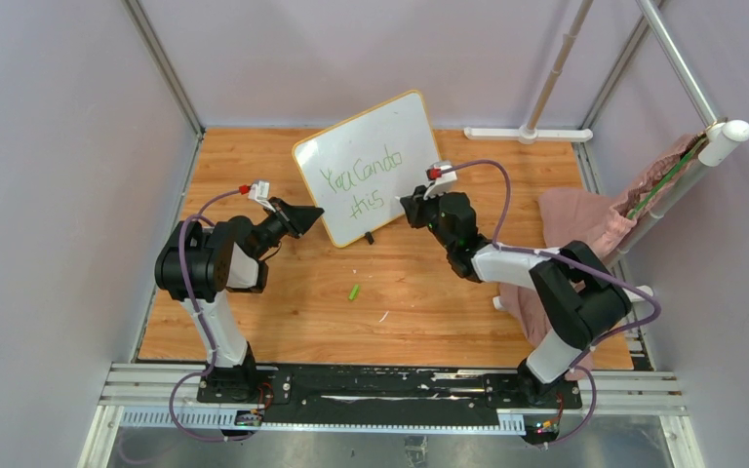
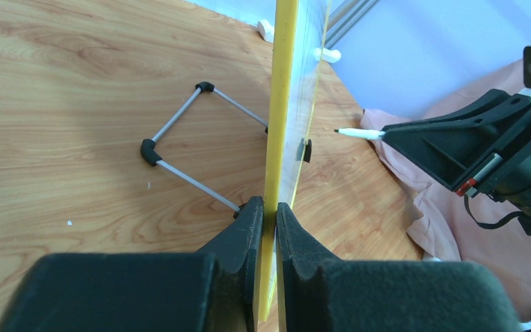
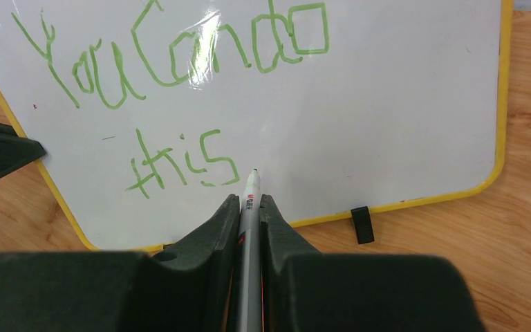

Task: Write a sentence on the whiteboard

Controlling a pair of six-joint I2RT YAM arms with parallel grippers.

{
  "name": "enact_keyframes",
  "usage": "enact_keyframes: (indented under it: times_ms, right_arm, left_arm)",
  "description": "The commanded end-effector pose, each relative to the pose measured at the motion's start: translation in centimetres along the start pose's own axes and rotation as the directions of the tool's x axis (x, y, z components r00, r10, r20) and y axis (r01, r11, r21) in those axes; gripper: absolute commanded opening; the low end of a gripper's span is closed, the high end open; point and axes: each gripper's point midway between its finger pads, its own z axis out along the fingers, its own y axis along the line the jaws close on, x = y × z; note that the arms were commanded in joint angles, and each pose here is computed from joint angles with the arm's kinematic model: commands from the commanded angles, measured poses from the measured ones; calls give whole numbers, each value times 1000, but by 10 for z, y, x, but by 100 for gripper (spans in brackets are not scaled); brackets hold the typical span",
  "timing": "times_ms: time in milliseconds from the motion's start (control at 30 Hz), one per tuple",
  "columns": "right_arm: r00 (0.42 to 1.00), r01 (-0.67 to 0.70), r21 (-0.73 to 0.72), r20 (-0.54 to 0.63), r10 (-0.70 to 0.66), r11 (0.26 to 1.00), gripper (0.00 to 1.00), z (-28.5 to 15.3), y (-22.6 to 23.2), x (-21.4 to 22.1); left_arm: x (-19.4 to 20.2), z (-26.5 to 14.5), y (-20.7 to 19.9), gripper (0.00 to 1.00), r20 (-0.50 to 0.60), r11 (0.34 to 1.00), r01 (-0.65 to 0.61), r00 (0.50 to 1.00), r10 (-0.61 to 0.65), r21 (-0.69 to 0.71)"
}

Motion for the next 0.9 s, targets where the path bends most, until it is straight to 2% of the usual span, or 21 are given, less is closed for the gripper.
enact_keyframes:
  times_ms: [0,867]
  right_arm:
    - [998,-28,-18,48,28,999,0,10,2,-12]
    - [1000,-27,-17,-17,27,999,0,28,1,8]
  left_arm:
    - [7,4,1,0,-6,1000,-12,1000,12,6]
    - [7,4,1,0,-9,1000,-12,1000,13,10]
